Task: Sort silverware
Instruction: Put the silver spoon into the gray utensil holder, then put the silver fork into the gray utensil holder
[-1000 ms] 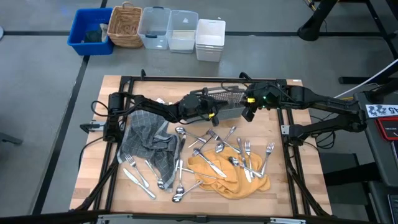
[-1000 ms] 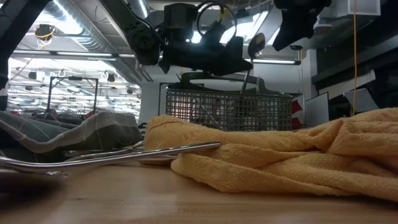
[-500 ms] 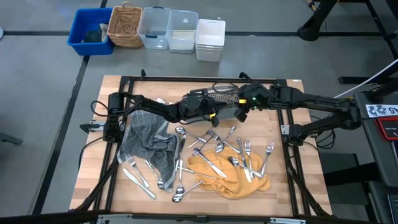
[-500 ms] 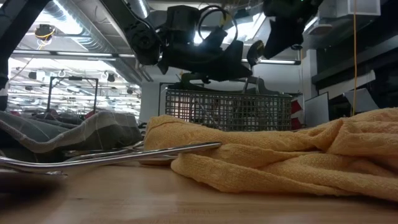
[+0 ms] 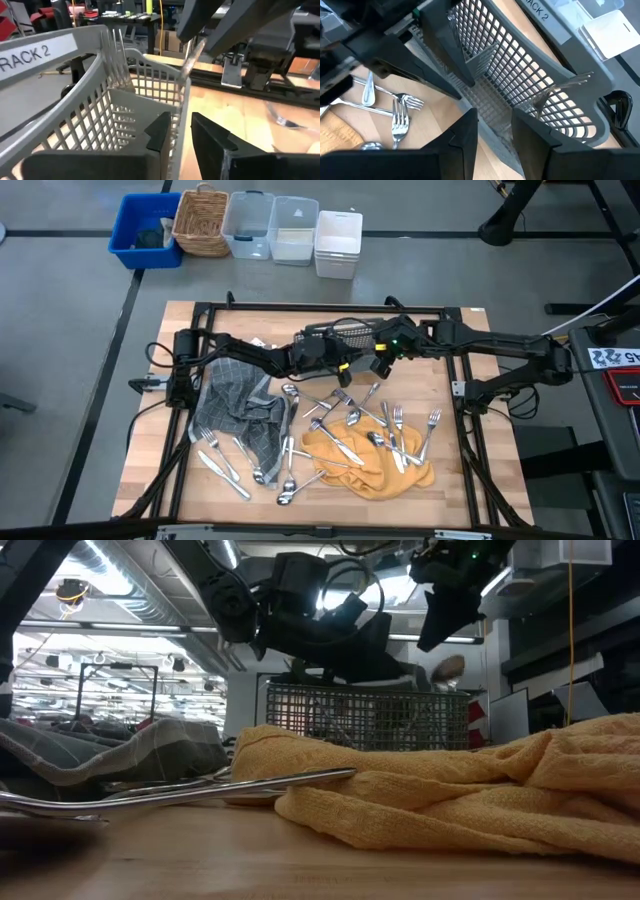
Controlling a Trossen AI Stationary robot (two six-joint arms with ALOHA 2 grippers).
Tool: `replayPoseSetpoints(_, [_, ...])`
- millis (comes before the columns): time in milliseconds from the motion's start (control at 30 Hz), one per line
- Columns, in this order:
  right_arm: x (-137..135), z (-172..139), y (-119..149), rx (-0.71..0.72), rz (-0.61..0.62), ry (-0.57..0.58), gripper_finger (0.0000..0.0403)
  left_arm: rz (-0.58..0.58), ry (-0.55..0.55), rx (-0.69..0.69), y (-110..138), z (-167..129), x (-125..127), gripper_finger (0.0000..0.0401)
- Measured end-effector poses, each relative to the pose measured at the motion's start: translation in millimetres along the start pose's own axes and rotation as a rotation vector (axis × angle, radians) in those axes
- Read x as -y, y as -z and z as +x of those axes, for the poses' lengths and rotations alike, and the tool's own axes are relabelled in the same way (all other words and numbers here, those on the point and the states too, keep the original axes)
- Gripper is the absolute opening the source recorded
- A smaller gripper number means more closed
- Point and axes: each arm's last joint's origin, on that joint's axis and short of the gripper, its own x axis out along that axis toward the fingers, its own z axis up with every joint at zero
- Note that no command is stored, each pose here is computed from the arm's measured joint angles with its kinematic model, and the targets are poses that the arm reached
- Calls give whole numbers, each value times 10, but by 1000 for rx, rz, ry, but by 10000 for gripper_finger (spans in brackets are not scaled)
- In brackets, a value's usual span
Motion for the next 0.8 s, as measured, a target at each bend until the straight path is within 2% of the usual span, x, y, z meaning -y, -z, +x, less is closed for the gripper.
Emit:
replayPoseSetpoints(367, [95,-297,55,8,15,-2,121,-9,29,94,-345,-162,86,72])
replayPoseSetpoints(467, [131,-416,79,-13,78,0,121,-19,32,140,-501,-241,83,72])
replayPoseSetpoints(567, [146,-511,115,-62,172,-53,121,-32,39,158,-646,-339,92,72])
replayPoseSetpoints(700, [124,-539,197,-180,281,-172,121,-47,40,124,-815,-498,72,72])
replayPoseSetpoints(800, [114,-548,285,-305,346,-210,121,-79,36,62,-902,-630,49,72])
